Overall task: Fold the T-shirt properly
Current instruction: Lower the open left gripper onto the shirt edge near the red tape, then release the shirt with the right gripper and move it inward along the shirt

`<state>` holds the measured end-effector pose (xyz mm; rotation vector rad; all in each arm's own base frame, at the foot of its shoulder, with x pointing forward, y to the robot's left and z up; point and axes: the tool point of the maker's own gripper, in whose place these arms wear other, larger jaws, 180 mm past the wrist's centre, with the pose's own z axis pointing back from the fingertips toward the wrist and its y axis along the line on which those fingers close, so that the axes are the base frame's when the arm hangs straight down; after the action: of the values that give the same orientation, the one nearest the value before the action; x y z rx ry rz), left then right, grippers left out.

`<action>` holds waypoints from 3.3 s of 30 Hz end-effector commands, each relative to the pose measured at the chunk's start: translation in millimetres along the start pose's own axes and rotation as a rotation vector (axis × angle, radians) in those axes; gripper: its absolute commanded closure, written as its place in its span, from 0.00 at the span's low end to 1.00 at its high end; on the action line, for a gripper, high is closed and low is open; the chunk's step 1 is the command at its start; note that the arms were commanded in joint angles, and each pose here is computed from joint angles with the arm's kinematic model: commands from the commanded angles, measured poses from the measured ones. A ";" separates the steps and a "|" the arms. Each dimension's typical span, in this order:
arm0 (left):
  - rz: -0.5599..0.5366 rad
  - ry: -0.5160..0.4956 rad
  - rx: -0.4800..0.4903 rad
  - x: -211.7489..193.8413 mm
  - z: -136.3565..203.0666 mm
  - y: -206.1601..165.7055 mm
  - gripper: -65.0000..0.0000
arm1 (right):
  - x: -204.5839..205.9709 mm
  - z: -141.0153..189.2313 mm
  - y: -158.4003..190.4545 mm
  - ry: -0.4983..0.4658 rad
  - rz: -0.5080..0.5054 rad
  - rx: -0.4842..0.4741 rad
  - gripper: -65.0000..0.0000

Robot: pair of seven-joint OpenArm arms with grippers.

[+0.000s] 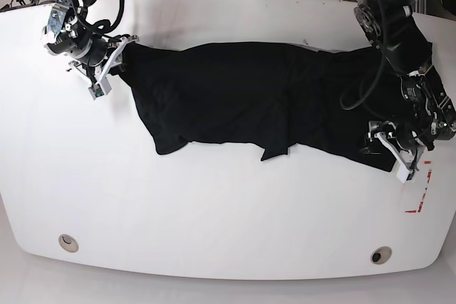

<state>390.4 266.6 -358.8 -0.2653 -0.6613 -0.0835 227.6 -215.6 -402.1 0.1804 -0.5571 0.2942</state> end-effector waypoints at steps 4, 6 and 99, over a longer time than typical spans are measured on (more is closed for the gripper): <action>-0.011 -0.066 -0.003 24.7 6.4 2.0 0.31 | 9.1 4.2 -4.7 -0.031 0.011 -0.011 0.78; -0.015 -0.067 -0.007 25.8 5.7 0.5 0.38 | 8.4 5.6 -3.8 -0.032 0.013 -0.013 0.78; -0.190 -0.136 0.277 40.0 123.1 61.5 0.22 | 160.6 -45.5 63.5 -0.206 0.078 0.204 0.02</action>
<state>350.4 351.8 -281.8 0.0247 -0.7428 -0.1393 351.8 -109.8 -357.1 0.3770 -0.7001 0.4088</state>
